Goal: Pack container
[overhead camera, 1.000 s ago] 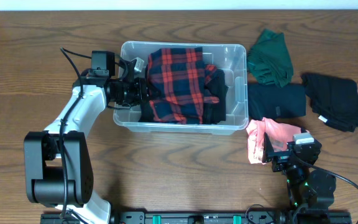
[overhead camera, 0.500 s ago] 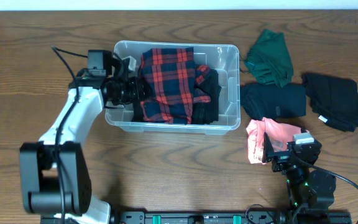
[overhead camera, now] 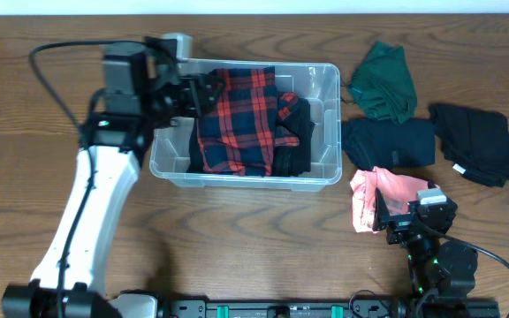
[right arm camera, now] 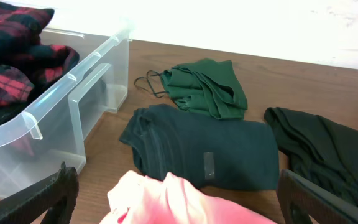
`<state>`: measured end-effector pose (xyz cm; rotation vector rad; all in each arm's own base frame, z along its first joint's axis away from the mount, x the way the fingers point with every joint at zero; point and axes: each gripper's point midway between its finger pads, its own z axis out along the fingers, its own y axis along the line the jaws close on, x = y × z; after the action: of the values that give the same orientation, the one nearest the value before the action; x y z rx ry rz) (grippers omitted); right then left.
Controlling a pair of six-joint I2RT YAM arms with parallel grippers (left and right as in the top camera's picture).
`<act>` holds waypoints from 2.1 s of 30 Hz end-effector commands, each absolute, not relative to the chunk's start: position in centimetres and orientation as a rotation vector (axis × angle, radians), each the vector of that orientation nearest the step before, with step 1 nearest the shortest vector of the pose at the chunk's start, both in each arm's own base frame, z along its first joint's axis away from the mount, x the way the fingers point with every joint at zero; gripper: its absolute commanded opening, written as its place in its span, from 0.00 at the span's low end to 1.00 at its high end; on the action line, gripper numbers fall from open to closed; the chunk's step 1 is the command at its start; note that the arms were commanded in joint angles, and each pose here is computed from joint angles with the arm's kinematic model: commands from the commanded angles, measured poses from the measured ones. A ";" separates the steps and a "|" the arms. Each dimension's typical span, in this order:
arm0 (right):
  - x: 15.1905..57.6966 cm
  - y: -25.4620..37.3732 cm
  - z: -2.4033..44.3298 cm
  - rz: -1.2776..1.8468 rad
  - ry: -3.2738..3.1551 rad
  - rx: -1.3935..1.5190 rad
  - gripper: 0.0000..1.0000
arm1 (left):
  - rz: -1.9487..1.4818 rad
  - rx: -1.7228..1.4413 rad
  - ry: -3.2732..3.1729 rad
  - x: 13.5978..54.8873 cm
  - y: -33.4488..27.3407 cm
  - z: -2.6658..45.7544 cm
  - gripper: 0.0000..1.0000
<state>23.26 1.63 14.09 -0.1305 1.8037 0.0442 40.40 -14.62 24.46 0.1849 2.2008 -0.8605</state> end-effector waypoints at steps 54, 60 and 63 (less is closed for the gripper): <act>22.7 6.1 16.5 0.446 1.718 -0.115 0.99 | -0.163 -0.675 2.323 30.8 7.4 27.3 0.98; 23.1 6.0 19.1 0.457 1.643 -0.098 0.99 | -0.158 -0.691 2.325 30.8 7.8 27.1 0.98; 23.8 5.2 21.0 0.434 1.650 -0.040 0.99 | -0.158 -0.691 2.326 30.8 7.8 27.1 0.98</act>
<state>23.48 5.43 18.63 -0.0916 1.6597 0.4160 30.85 7.38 27.50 -0.6721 2.3163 -0.1735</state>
